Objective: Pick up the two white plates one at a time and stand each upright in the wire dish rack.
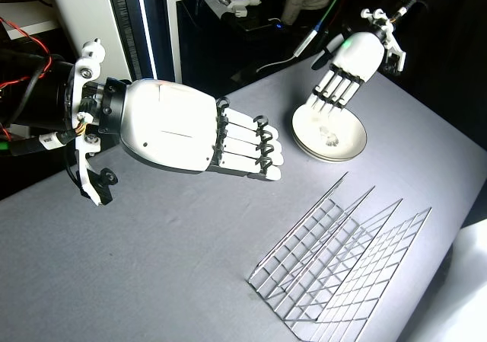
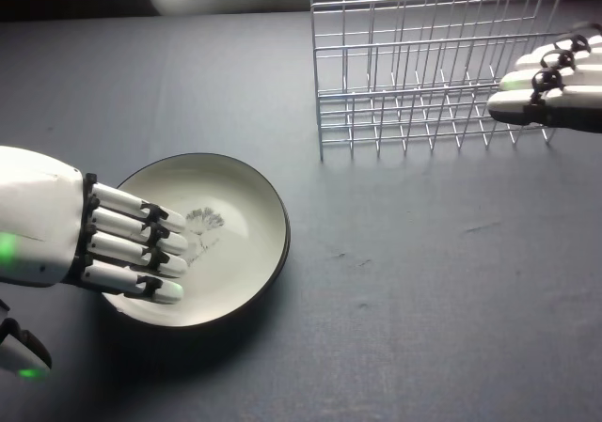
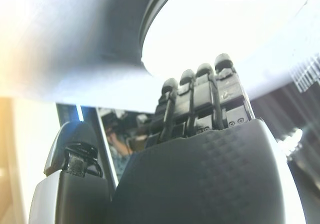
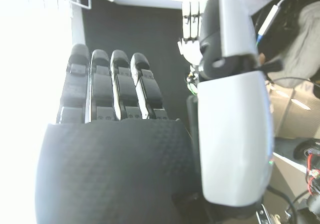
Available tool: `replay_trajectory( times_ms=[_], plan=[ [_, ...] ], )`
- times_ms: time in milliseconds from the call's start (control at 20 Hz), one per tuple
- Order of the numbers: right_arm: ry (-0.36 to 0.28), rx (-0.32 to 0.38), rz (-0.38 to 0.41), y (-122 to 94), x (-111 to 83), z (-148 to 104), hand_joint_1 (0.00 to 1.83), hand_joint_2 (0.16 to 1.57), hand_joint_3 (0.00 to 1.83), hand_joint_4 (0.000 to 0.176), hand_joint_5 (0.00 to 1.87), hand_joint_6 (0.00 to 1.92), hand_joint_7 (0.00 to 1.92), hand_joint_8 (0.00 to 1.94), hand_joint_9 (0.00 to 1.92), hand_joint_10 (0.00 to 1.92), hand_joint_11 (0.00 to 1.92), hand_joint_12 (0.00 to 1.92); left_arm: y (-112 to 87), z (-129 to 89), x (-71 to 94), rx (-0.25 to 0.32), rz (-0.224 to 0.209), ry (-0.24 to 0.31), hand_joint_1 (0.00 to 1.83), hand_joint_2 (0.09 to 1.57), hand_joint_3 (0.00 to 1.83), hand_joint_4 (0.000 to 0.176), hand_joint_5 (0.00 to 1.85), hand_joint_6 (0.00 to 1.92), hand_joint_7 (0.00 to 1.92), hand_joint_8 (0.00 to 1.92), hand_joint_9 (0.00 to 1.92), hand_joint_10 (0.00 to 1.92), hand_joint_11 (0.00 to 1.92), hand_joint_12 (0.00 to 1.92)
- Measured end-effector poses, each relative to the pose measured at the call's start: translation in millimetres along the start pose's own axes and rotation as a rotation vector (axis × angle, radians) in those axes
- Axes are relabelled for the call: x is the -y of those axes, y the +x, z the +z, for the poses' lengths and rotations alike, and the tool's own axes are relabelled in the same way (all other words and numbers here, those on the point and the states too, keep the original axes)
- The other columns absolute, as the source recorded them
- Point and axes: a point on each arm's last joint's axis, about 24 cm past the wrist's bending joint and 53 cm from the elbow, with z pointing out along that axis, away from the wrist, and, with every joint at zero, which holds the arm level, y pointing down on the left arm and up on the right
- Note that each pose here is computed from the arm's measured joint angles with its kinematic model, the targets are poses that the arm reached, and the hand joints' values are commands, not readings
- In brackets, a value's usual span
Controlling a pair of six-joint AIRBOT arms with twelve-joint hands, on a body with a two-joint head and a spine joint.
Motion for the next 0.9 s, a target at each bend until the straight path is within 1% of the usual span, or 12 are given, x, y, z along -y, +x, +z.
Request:
replay_trajectory(
  times_ms=[100, 150, 250, 400, 500, 550, 650, 700, 750, 900],
  plan=[
    [-0.018, -0.023, -0.025, 7, -4.1, 2, 1.08, 0.97, 0.00, 0.000, 0.10, 0.00, 0.02, 0.00, 0.00, 0.00, 0.00, 0.17, 3.9, -3, -6.3, -0.012, 0.002, -0.016, 0.00, 1.22, 0.00, 0.000, 0.00, 0.00, 0.00, 0.00, 0.00, 0.00, 0.00, 0.00],
    [-0.023, -0.039, -0.046, 11, -5.5, 3, 1.17, 0.96, 0.00, 0.000, 0.10, 0.00, 0.02, 0.00, 0.00, 0.00, 0.00, 0.10, 7.8, -4, -11.8, -0.025, 0.005, -0.030, 0.00, 1.22, 0.00, 0.000, 0.00, 0.00, 0.00, 0.00, 0.00, 0.00, 0.00, 0.00],
    [-0.049, -0.044, -0.089, 10, -12.8, 7, 1.24, 0.95, 0.00, 0.000, 0.13, 0.01, 0.05, 0.00, 0.01, 0.00, 0.00, 0.22, 13.7, -5, -17.6, -0.045, 0.015, -0.044, 0.00, 1.22, 0.00, 0.000, 0.00, 0.00, 0.00, 0.00, 0.00, 0.00, 0.00, 0.00],
    [-0.085, -0.026, -0.131, 3, -23.5, 25, 1.34, 0.95, 0.00, 0.000, 0.14, 0.00, 0.08, 0.00, 0.05, 0.01, 0.00, 0.46, 12.2, -4, -21.5, -0.037, 0.009, -0.051, 0.00, 1.21, 0.00, 0.000, 0.00, 0.00, 0.00, 0.00, 0.00, 0.00, 0.00, 0.00],
    [-0.119, -0.025, -0.195, 0, -34.8, 38, 1.39, 1.00, 0.01, 0.000, 0.12, 0.00, 0.06, 0.00, 0.05, 0.01, 0.00, 0.46, 14.1, -5, -27.8, -0.044, 0.010, -0.066, 0.00, 1.22, 0.00, 0.000, 0.00, 0.00, 0.00, 0.00, 0.00, 0.00, 0.00, 0.00],
    [-0.130, -0.015, -0.198, -3, -40.2, 44, 1.40, 1.00, 0.01, 0.000, 0.15, 0.01, 0.09, 0.01, 0.07, 0.01, 0.00, 0.47, 15.0, -6, -30.9, -0.047, 0.013, -0.077, 0.00, 1.21, 0.00, 0.000, 0.01, 0.00, 0.01, 0.00, 0.01, 0.00, 0.02, 0.01],
    [-0.139, 0.000, -0.177, -7, -46.6, 54, 1.38, 1.00, 0.01, 0.000, 0.11, 0.00, 0.07, 0.00, 0.05, 0.00, 0.00, 0.44, 16.2, -7, -36.2, -0.050, 0.013, -0.089, 0.00, 1.22, 0.00, 0.000, 0.01, 0.01, 0.02, 0.01, 0.01, 0.00, 0.01, 0.01],
    [-0.130, -0.004, -0.185, -6, -45.5, 58, 1.38, 1.00, 0.01, 0.000, 0.11, 0.00, 0.07, 0.00, 0.06, 0.00, 0.00, 0.44, 19.8, -6, -38.8, -0.057, 0.007, -0.097, 0.00, 1.21, 0.00, 0.000, 0.00, 0.00, 0.00, 0.00, 0.00, 0.00, 0.01, 0.00],
    [-0.123, -0.011, -0.185, -3, -44.5, 61, 1.38, 1.00, 0.00, 0.000, 0.14, 0.01, 0.10, 0.01, 0.09, 0.01, 0.00, 0.55, 23.8, -6, -39.9, -0.070, 0.009, -0.101, 0.00, 1.21, 0.00, 0.000, 0.00, 0.00, 0.00, 0.00, 0.00, 0.00, 0.01, 0.00],
    [-0.107, -0.020, -0.185, 0, -40.9, 64, 1.40, 1.01, 0.01, 0.000, 0.16, 0.01, 0.11, 0.01, 0.11, 0.01, 0.00, 0.60, 27.5, -6, -40.4, -0.077, -0.003, -0.103, 0.00, 1.21, 0.00, 0.000, 0.00, 0.00, 0.00, 0.00, 0.00, 0.00, 0.00, 0.00]
  ],
)
